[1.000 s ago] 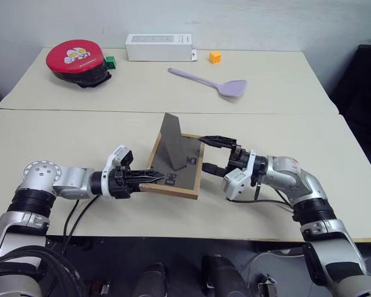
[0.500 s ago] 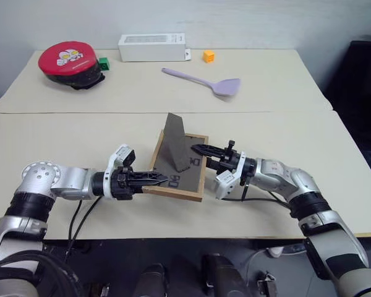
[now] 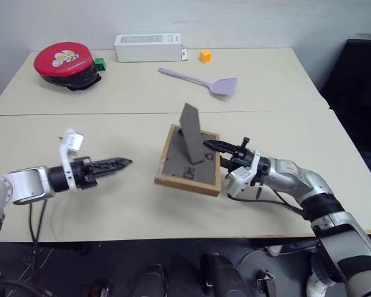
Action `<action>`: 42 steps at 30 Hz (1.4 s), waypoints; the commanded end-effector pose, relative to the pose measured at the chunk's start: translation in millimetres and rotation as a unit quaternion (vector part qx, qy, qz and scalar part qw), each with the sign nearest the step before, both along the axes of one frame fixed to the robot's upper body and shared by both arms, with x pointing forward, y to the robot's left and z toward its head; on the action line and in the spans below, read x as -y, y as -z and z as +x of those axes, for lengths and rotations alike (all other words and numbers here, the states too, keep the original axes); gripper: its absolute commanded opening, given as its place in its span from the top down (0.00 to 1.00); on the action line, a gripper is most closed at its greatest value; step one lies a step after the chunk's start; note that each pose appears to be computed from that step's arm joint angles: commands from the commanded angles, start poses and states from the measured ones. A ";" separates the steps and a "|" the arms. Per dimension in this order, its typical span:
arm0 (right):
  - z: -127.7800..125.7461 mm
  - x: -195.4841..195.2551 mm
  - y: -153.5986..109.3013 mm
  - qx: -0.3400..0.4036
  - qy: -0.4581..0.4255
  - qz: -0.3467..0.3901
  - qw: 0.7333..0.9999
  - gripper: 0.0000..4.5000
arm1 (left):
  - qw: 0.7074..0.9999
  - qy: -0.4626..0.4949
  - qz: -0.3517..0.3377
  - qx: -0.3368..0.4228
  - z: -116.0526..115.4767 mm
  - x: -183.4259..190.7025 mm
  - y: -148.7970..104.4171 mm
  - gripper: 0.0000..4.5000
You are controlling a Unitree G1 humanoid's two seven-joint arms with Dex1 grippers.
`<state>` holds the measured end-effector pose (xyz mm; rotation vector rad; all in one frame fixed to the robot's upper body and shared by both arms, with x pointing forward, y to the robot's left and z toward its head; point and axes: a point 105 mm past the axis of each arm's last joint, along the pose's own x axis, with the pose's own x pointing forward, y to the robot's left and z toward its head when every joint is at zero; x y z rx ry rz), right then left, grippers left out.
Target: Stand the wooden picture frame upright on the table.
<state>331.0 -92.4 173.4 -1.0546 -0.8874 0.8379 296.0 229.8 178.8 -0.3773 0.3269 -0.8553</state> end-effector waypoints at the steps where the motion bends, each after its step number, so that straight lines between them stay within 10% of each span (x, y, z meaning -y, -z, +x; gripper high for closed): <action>1: 1.3 13.7 -24.6 -0.161 -0.013 0.122 0.979 0.72 | 0.971 0.094 0.131 0.178 -12.2 7.6 -8.4 0.02; 5: 8.4 37.0 -37.5 -0.382 -0.045 0.268 0.883 0.72 | 0.942 0.151 0.141 0.266 -23.9 35.4 -8.1 0.00; 12: 45.6 72.2 -1.9 -0.539 0.040 0.347 0.766 0.72 | 0.920 0.150 0.136 0.336 -26.4 64.2 -8.0 0.00; 23: 62.9 76.7 49.7 -0.604 0.067 0.357 0.709 0.72 | 0.922 0.136 0.134 0.338 -17.2 63.7 -8.8 0.00; 26: 65.5 84.8 56.0 -0.606 0.089 0.367 0.700 0.72 | 0.922 0.137 0.140 0.335 -17.4 64.1 -8.3 0.00; 36: 55.8 88.6 29.3 -0.558 0.066 0.347 0.751 0.00 | 0.935 0.109 0.156 0.300 -13.9 41.1 -0.1 0.00; 39: 46.4 103.8 28.1 -0.554 0.073 0.322 0.764 0.00 | 0.932 0.094 0.188 0.296 -13.8 26.7 7.6 0.00; 42: 14.1 120.2 -0.3 -0.459 0.024 0.281 0.843 0.00 | 0.940 0.057 0.225 0.248 -18.4 -1.7 27.1 0.00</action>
